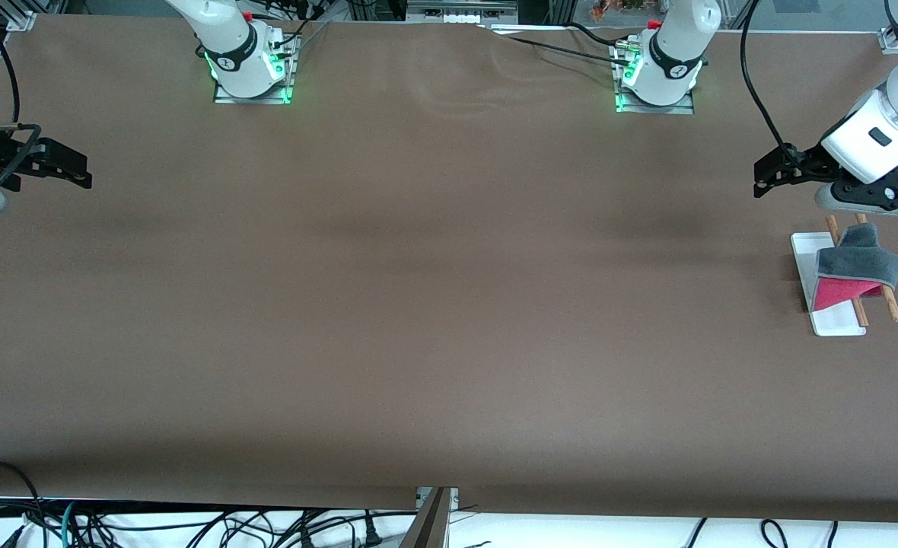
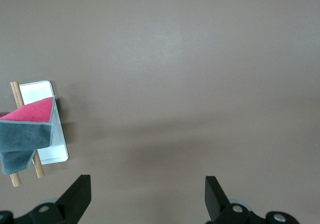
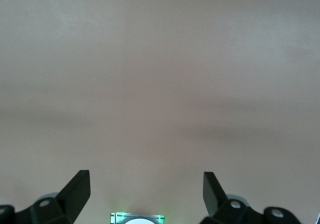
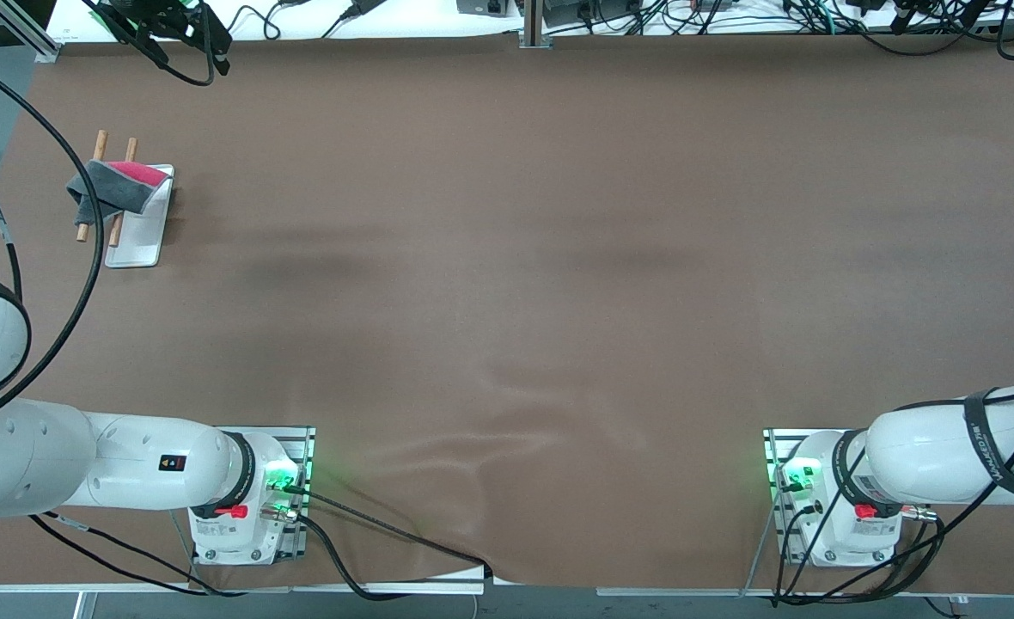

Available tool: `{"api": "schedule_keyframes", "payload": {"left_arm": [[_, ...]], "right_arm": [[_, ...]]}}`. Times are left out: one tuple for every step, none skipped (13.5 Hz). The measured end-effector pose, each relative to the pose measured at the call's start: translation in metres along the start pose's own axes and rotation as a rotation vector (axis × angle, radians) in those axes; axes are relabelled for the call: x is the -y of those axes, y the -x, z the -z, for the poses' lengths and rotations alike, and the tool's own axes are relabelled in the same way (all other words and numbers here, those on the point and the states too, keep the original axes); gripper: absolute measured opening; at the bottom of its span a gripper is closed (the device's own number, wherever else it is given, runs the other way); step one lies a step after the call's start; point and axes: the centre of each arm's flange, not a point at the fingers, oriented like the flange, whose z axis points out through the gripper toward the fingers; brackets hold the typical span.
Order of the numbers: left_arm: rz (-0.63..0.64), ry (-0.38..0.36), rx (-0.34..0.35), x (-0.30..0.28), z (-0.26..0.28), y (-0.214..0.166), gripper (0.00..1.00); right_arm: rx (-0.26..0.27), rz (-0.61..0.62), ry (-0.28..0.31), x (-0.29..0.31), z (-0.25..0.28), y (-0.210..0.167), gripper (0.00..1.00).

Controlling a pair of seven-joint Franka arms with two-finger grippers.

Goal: Pass towel and hang on rack

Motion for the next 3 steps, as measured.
{"api": "schedule_keyframes", "payload": {"left_arm": [[0.001,-0.001,-0.001,-0.0011,0.0001,-0.0001,1.0],[0.002,-0.001,-0.001,-0.0009,0.0001,-0.0001,1.0],[0.003,-0.001,-0.001,-0.0004,0.0001,-0.0001,1.0]], "right_arm": [[0.0,0.0,0.0,0.0,0.0,0.0,1.0],[0.0,0.0,0.0,0.0,0.0,0.0,1.0],[0.0,0.0,0.0,0.0,0.0,0.0,1.0]]}}
